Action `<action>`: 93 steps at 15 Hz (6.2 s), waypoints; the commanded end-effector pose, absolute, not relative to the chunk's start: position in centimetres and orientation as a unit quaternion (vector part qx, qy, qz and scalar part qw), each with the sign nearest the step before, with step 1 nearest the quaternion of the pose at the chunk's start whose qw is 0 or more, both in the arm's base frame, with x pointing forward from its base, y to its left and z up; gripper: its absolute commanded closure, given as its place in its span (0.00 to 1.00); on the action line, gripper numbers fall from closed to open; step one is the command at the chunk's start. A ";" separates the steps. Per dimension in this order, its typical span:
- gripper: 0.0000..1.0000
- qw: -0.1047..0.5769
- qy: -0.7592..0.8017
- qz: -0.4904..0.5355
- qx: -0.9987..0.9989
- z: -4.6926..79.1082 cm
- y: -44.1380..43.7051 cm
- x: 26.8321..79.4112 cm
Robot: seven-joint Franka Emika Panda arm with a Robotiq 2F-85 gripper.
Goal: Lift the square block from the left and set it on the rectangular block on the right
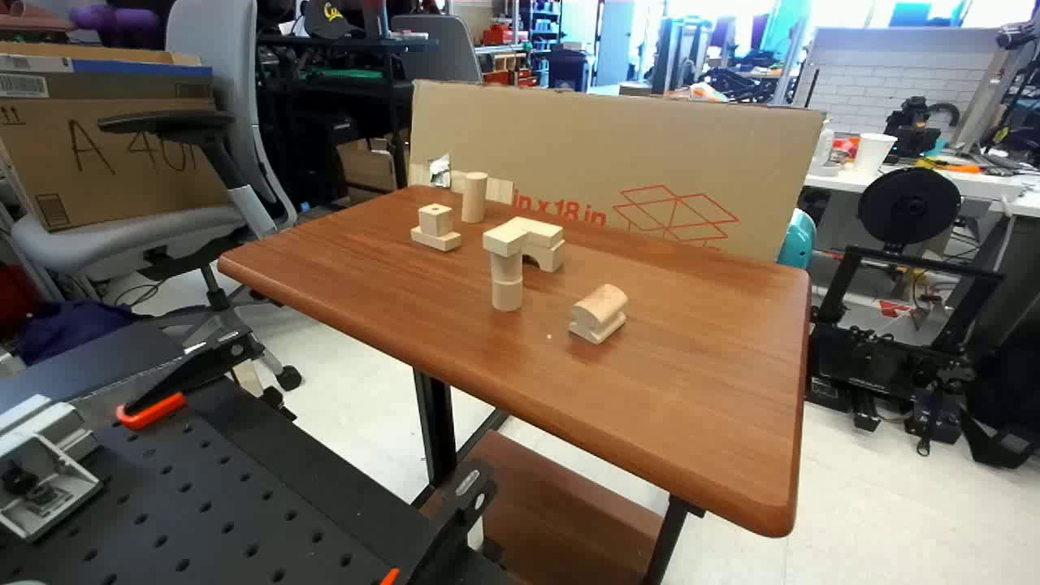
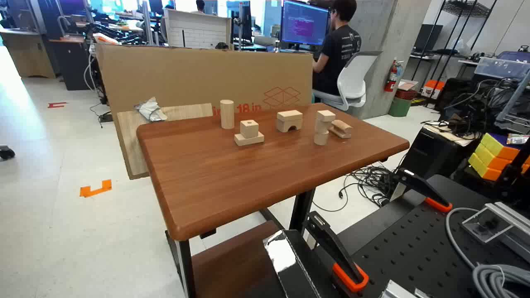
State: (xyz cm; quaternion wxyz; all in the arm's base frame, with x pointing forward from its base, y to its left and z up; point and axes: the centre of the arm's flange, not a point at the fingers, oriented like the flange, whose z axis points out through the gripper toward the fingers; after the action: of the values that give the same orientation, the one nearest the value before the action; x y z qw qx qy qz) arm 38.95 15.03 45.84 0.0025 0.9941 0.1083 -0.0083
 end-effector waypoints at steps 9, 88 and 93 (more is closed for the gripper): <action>0.00 0.002 0.108 -0.008 0.994 45.8 15.0 39.0; 0.91 0.013 -0.032 -0.064 0.997 24.5 2.5 63.1; 0.91 0.022 -0.033 -0.071 0.997 23.6 1.6 63.6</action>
State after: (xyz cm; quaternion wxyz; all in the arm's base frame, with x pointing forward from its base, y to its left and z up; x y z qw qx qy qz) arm 62.63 2.45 23.82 0.0178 0.9972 -0.0388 -0.0622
